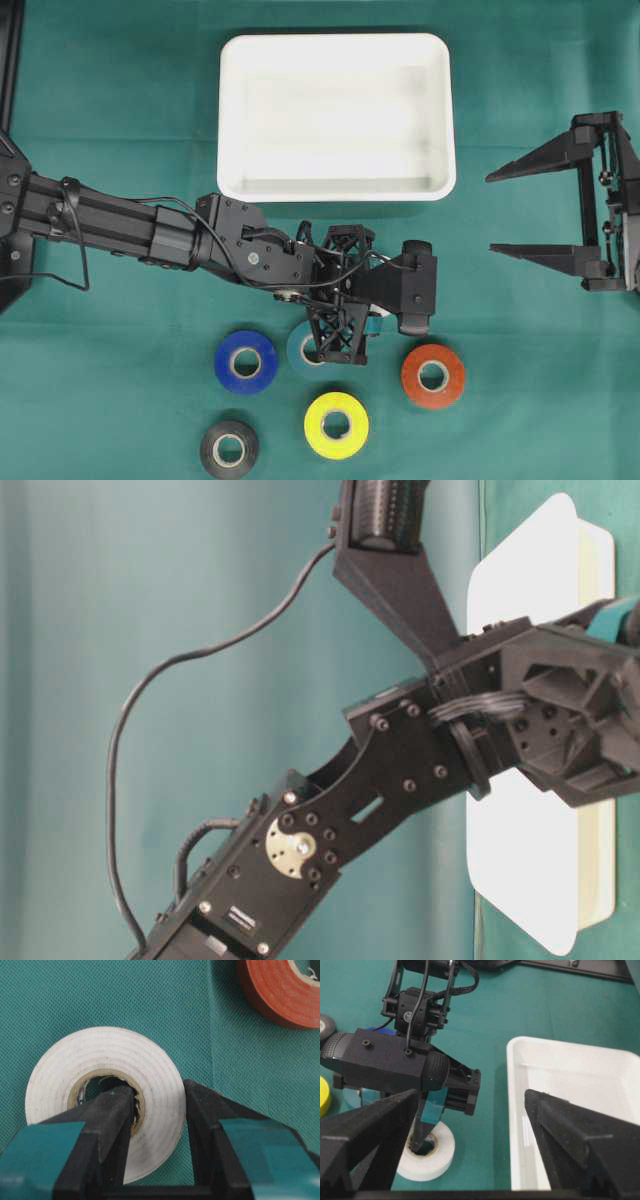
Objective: Pick up the tape from a random location and place it into the white case.
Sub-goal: 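Lower the left gripper into the white roll's core and close, then lift the white tape roll with the left gripper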
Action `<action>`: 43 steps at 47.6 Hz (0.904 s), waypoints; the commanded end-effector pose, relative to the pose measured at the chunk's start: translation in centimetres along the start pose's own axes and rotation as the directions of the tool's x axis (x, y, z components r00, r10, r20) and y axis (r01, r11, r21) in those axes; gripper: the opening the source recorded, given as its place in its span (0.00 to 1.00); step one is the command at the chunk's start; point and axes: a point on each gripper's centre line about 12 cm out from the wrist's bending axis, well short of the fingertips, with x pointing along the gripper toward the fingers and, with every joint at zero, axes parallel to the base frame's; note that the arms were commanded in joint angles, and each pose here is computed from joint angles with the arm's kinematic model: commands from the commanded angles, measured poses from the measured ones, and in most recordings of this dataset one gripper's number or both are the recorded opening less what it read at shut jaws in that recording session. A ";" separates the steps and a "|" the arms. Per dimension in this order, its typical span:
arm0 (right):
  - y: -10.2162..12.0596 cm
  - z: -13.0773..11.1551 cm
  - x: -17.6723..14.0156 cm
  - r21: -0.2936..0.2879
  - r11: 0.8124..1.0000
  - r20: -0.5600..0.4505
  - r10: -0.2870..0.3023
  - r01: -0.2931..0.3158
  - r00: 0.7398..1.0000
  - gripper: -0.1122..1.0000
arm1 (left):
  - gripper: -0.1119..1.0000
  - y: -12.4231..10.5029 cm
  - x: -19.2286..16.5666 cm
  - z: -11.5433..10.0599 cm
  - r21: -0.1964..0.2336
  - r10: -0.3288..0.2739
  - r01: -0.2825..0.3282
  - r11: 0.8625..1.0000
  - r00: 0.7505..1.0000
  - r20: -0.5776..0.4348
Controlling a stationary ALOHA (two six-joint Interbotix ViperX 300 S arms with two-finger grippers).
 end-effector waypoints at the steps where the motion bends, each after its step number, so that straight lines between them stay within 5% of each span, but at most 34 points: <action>1: 0.0 0.7 0.1 0.000 1.000 0.021 0.000 0.000 1.000 0.91 | 0.33 -0.4 -0.9 1.0 0.005 -0.006 0.005 1.000 0.999 0.032; 20: 0.0 0.7 0.1 0.002 1.000 0.021 -0.001 0.001 1.000 0.91 | 0.33 -0.5 -2.3 1.8 0.008 -0.007 0.006 1.000 0.998 0.058; 43: 0.0 0.7 0.1 0.002 1.000 0.020 -0.001 0.001 1.000 0.91 | 0.33 -0.6 -10.6 4.7 0.022 -0.011 0.007 1.000 0.983 0.183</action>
